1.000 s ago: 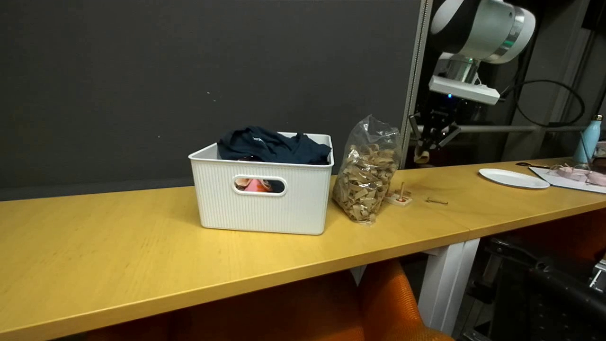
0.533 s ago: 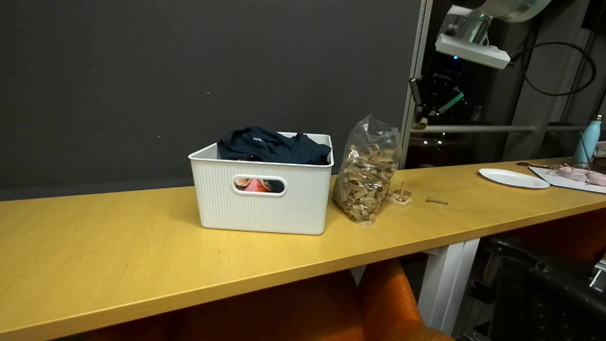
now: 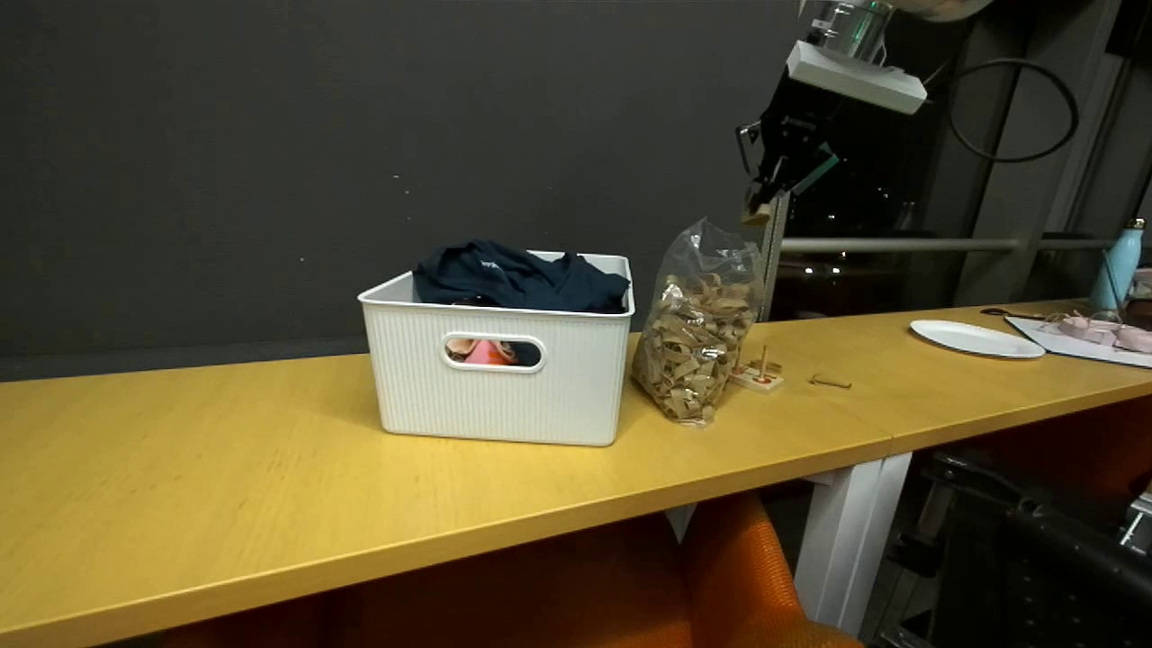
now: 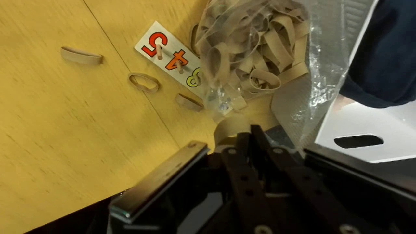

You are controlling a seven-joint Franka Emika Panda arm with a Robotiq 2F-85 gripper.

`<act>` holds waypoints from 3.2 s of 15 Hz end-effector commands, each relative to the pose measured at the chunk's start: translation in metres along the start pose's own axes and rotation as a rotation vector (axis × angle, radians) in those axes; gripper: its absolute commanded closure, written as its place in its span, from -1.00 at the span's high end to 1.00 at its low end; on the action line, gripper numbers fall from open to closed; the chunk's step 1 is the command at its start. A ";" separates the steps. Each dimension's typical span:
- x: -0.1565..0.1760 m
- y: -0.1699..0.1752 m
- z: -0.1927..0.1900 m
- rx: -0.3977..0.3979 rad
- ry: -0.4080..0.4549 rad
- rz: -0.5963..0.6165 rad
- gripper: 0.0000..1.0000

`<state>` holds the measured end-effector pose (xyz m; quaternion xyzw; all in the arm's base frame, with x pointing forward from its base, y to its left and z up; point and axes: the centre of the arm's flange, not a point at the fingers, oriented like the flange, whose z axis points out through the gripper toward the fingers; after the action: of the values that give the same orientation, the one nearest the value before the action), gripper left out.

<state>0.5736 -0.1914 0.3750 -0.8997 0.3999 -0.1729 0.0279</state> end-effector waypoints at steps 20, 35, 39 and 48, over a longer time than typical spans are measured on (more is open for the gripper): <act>-0.024 -0.065 0.068 -0.035 -0.056 -0.112 0.33; -0.047 0.078 -0.016 -0.005 0.114 0.000 1.00; -0.016 0.131 0.011 -0.105 0.057 0.073 1.00; -0.005 0.135 0.125 -0.121 -0.042 0.044 1.00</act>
<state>0.4828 -0.2841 0.2577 -0.8864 0.4467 -0.1183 -0.0276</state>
